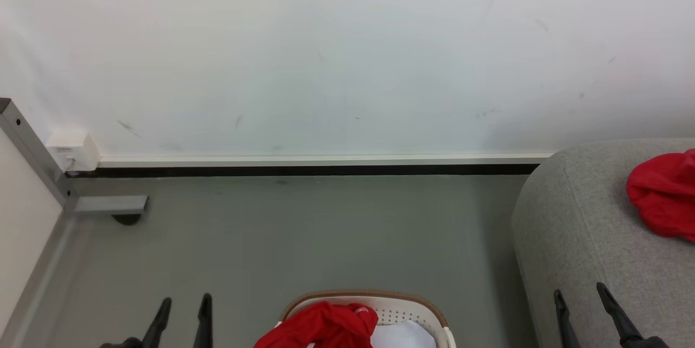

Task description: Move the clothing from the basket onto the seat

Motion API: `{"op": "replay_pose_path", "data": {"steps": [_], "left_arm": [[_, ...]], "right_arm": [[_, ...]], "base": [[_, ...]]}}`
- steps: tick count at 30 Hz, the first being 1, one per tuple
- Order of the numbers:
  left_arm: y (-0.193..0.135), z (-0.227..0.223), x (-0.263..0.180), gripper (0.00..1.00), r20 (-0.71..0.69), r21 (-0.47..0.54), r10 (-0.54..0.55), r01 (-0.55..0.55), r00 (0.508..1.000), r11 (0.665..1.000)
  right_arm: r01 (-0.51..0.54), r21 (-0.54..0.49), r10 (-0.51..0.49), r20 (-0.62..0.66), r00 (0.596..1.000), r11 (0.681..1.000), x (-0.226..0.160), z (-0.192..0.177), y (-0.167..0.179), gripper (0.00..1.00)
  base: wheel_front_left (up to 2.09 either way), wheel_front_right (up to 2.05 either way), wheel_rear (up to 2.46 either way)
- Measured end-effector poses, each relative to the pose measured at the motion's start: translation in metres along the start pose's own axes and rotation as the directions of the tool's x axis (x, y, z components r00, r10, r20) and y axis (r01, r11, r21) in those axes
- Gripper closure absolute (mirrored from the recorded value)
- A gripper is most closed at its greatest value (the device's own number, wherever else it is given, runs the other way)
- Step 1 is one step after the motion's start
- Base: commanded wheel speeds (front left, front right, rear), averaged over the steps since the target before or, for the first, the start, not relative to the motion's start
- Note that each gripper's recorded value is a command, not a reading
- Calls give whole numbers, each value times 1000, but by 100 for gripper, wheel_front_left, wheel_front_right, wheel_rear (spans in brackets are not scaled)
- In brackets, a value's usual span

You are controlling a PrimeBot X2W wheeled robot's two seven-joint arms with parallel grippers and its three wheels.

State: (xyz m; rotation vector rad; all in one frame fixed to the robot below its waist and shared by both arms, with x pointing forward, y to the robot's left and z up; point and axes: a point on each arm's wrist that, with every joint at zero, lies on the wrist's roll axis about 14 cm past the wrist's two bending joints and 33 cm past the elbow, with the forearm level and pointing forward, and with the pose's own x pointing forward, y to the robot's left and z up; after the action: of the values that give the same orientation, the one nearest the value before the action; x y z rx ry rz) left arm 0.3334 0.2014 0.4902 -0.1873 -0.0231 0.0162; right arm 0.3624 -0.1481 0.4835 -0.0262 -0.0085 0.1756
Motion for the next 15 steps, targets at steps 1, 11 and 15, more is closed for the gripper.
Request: {"op": "replay_pose_path", "data": {"steps": [1,11,15], "left_arm": [[3,-1,-2,0,-1,-2,9,-9,1000,1000],[11,-7,-6,0,-11,9,20,-19,1000,1000],[8,-10,-4,0,-18,9,12,-12,1000,1000]], "right_arm": [[2,10,-2,-1,1000,1000,-1,-1,0,0],[1,47,0,-15,1000,999,-2,-6,3,0],[2,54,-2,-15,1000,999,-1,-6,3,0]], "base": [[0,0,0],[0,0,0],[0,0,0]]}}
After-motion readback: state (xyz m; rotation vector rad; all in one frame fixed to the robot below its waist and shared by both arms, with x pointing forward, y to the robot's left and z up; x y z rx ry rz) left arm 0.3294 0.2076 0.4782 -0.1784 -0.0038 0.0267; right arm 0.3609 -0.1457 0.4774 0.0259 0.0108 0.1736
